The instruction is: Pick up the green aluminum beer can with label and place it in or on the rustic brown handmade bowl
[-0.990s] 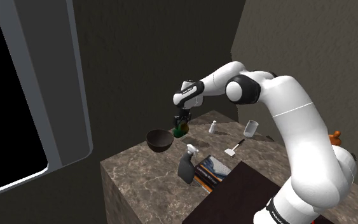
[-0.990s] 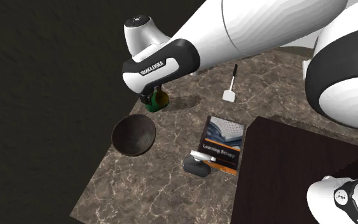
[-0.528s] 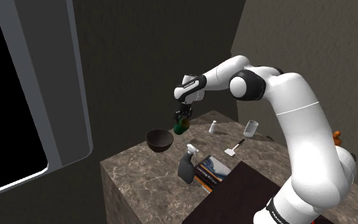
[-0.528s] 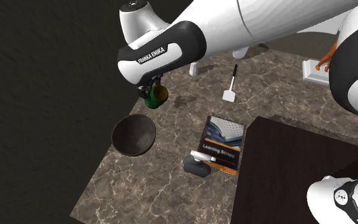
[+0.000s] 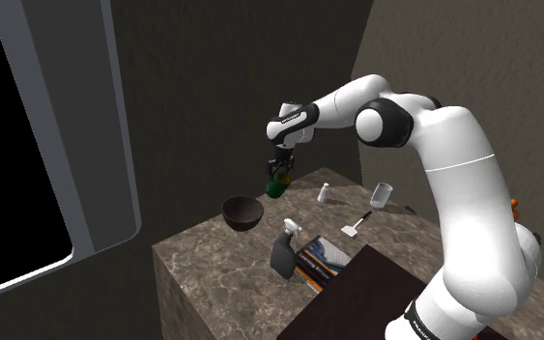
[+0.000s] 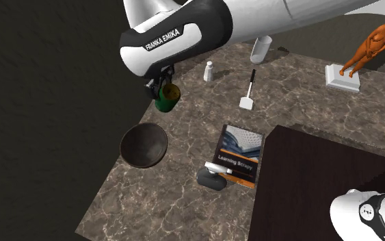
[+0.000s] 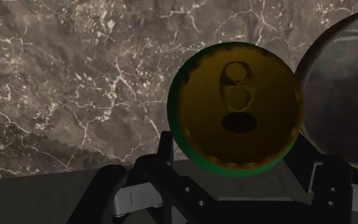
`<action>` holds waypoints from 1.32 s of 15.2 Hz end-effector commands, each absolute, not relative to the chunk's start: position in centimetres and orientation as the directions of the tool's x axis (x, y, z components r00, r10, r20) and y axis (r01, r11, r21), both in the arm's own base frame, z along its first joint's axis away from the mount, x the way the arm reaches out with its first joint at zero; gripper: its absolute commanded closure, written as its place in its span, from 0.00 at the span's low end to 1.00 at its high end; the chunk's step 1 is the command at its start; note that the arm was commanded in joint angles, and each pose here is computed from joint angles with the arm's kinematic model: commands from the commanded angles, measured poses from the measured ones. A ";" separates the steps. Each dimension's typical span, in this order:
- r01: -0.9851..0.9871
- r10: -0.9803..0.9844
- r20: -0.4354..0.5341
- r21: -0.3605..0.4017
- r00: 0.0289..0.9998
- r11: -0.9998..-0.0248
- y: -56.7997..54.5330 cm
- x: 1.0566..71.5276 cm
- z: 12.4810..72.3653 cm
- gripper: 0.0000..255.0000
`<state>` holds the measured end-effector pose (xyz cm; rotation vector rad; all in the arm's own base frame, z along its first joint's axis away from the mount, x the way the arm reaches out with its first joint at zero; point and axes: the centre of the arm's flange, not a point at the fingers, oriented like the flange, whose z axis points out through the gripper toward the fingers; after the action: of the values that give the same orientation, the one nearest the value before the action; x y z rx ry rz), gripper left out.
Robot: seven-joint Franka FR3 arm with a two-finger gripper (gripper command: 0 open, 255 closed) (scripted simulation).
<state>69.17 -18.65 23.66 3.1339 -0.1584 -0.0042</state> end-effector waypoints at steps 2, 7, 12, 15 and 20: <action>-0.101 -0.101 -0.002 0.004 0.995 -0.995 -18.6 69.2 25.2 1.00; -0.101 -0.101 -0.002 0.004 0.995 -0.995 -18.6 69.2 27.9 1.00; -0.101 -0.101 -0.002 0.004 0.995 -0.995 -17.3 69.4 29.8 1.00; -0.101 -0.101 -0.002 0.004 0.995 -0.995 -13.5 70.2 30.5 1.00; -0.101 -0.101 -0.002 0.004 0.995 -0.995 -7.1 71.5 31.8 1.00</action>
<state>71.36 -8.44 31.44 3.1341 -0.1565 -0.0039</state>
